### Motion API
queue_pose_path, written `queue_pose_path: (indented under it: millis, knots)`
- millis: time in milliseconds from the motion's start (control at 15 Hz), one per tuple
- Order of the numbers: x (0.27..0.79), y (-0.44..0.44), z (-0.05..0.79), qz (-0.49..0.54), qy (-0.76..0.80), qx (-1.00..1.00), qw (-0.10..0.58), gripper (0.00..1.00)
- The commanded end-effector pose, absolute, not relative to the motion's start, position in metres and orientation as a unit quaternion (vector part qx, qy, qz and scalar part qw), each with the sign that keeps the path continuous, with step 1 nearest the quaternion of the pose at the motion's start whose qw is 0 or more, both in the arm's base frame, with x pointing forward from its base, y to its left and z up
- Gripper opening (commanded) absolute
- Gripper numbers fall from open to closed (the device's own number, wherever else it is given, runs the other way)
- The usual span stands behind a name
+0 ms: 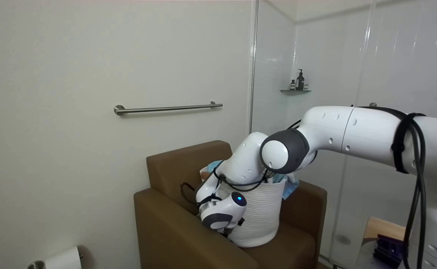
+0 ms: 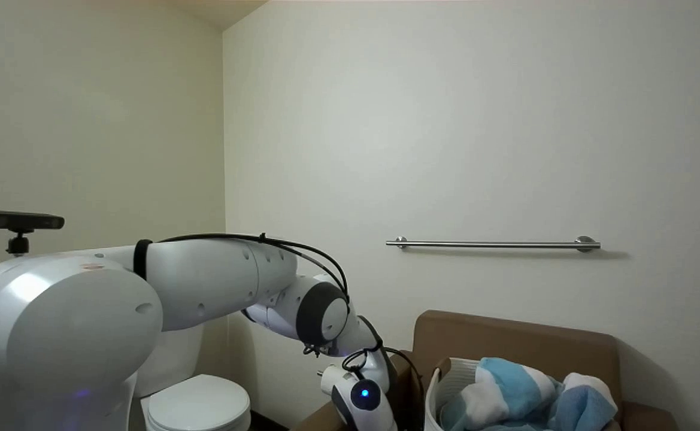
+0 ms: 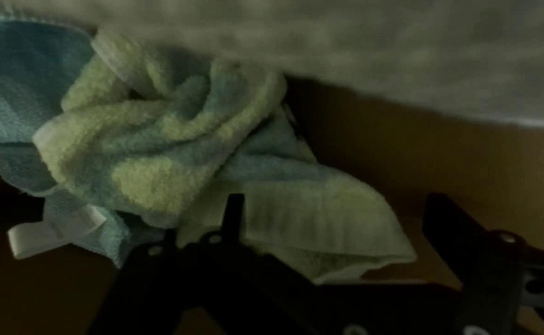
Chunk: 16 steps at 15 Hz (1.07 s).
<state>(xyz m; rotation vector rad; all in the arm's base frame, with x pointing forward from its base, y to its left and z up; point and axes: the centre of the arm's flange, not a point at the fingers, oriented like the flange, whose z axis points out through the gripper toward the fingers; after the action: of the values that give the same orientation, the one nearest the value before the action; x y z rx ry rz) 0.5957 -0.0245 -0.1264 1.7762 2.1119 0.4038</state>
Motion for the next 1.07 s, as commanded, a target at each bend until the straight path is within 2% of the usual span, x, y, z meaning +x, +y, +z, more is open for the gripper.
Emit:
queue_pose_path:
  millis: [0,267,600,867,1000]
  knots:
    - [0.664,-0.025,-0.166,0.189,0.75,0.598,0.211,0.72]
    - [0.69,-0.023,-0.156,0.212,0.757,0.579,0.217,0.45]
    - [0.695,-0.022,-0.155,0.221,0.762,0.581,0.183,0.13]
    - [0.695,-0.022,-0.156,0.221,0.766,0.577,0.179,0.07]
    - [0.695,-0.022,-0.157,0.222,0.769,0.573,0.177,0.1]
